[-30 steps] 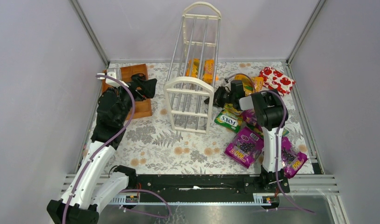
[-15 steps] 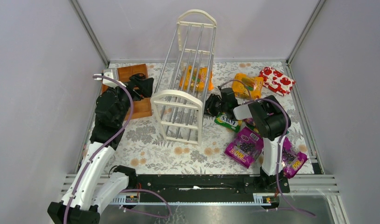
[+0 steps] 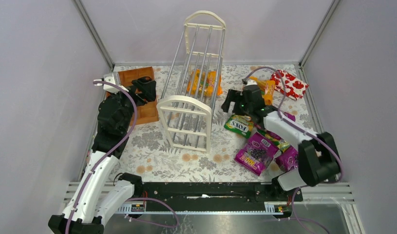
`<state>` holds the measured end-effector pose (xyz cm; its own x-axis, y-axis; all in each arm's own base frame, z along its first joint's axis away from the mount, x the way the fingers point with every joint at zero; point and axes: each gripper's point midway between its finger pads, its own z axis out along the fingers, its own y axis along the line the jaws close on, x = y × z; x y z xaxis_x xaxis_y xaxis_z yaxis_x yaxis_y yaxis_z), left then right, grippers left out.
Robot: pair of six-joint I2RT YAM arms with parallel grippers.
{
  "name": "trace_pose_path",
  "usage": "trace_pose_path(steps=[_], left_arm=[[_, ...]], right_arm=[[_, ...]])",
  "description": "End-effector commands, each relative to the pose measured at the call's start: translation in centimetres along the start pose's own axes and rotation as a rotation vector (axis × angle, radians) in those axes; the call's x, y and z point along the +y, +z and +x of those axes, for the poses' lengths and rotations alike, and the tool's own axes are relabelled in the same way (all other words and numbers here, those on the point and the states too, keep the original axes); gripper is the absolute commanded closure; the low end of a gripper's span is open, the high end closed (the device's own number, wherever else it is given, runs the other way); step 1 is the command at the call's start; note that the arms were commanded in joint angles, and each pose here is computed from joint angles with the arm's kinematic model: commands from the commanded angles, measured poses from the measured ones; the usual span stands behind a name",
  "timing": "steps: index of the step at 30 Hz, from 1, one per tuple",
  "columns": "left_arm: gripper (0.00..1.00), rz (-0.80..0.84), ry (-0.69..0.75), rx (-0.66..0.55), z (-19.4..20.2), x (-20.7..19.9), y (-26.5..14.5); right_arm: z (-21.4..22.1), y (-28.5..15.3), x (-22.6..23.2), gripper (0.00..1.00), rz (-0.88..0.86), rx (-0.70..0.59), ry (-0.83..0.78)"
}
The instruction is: Place and organize the candy bags onto the shelf
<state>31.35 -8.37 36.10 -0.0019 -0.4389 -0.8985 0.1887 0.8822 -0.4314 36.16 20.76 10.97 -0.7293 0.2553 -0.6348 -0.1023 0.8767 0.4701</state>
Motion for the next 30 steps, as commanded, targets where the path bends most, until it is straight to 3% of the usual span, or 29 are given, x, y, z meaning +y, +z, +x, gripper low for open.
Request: trace_pose_path(steps=[1, 5, 14, 23, 30], left_arm=[[0.01, 0.014, 0.001, -0.083, -3.2, -1.2, -0.7], [0.01, 0.002, 0.004, -0.078, -2.9, -1.1, -0.6], [0.01, -0.02, 0.008, -0.054, -2.0, -0.9, 0.0], [0.01, -0.099, -0.015, -0.041, -1.1, 1.3, 0.9], [0.01, -0.113, -0.043, 0.012, 0.2, 2.5, 2.4]], right_arm=[[-2.8, -4.1, -9.0, 0.0, 0.377, -0.073, -0.147], [-8.0, -4.9, -12.4, 0.0, 0.449, -0.191, -0.029], [-17.4, -3.6, -16.5, 0.0, 0.371, -0.418, 0.293], [-17.1, -0.3, -22.9, 0.0, 0.356, -0.299, 0.322], [-15.2, 4.6, -23.7, 0.0, 0.147, -0.149, 0.344]])
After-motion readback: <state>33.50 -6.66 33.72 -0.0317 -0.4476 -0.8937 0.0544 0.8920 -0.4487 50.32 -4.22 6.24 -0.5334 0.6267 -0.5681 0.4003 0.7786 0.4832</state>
